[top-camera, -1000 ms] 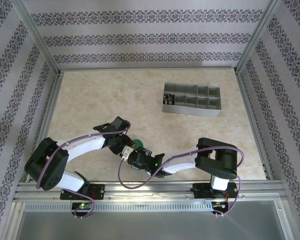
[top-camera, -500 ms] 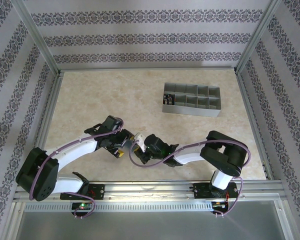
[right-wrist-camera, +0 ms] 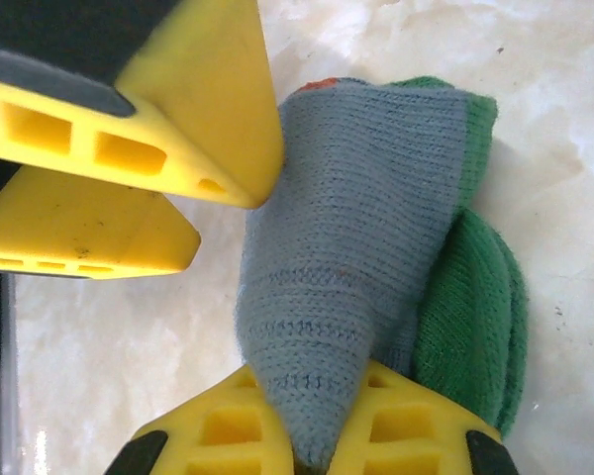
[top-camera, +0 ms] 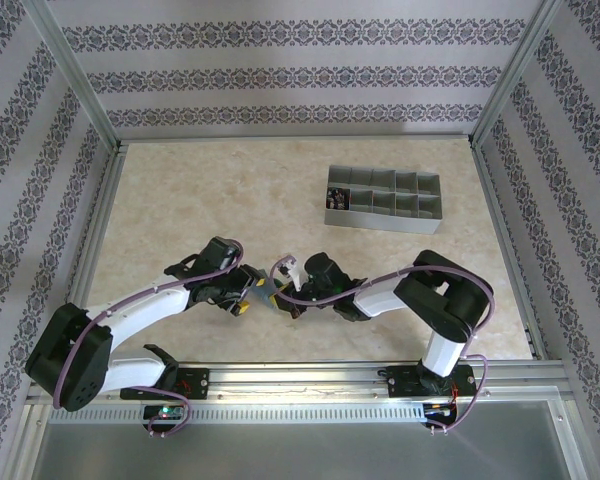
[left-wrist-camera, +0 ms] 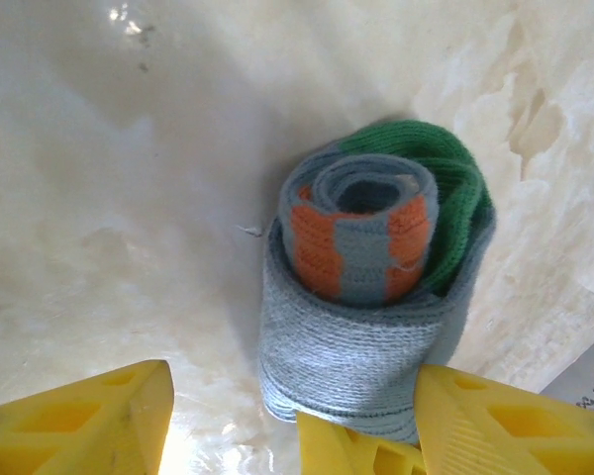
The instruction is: Roll the socks
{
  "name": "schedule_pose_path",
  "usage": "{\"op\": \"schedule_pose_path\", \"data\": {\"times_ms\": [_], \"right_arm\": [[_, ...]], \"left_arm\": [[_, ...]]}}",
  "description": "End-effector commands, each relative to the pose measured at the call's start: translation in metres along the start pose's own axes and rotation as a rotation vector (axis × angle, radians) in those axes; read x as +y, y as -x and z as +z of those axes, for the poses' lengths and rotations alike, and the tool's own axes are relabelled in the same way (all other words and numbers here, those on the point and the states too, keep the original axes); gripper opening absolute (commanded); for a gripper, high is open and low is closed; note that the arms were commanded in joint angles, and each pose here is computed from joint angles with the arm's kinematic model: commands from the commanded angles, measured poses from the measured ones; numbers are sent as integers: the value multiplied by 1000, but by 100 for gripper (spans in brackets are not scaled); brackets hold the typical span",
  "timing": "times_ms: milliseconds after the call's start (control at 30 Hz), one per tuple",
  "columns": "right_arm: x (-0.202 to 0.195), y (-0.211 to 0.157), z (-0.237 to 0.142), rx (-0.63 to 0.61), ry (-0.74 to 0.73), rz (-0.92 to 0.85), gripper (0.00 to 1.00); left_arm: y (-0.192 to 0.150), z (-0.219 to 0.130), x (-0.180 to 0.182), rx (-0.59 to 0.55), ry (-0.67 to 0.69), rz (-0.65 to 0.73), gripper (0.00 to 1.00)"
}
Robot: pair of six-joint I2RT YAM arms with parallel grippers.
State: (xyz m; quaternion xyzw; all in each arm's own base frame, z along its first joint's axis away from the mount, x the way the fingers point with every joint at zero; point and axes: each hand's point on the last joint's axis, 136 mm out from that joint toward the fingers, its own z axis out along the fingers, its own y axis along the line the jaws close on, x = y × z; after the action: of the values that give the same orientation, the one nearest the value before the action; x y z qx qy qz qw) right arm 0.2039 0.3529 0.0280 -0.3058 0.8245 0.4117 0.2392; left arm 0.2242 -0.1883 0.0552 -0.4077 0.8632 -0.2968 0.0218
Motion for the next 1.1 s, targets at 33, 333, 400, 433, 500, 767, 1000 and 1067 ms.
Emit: {"op": "schedule_pose_path", "data": {"times_ms": [33, 333, 400, 433, 500, 767, 1000, 1067], "right_arm": [[-53, -141, -26, 426, -184, 373, 0], [-60, -137, -25, 445, -102, 593, 0], [-62, -138, -25, 452, -88, 639, 0], [-63, -138, -24, 461, -86, 667, 0], [-64, -138, -23, 471, -72, 709, 0], [-51, -91, -29, 366, -100, 381, 24], [-23, -29, -66, 91, -371, -295, 55], [-11, -23, -71, 55, -418, -458, 60]], "left_arm": [[-1, 4, -16, -7, -50, 35, 59], [0, 19, -25, -13, -66, 64, 54], [0, 23, -27, -14, -67, 73, 54], [1, 26, -27, -14, -63, 77, 54], [2, 34, -26, -14, -47, 87, 54], [4, 52, 48, 3, 265, 35, 21], [0, 33, 70, 8, 396, 16, 10], [-1, 31, 65, 17, 393, 20, 10]]}}
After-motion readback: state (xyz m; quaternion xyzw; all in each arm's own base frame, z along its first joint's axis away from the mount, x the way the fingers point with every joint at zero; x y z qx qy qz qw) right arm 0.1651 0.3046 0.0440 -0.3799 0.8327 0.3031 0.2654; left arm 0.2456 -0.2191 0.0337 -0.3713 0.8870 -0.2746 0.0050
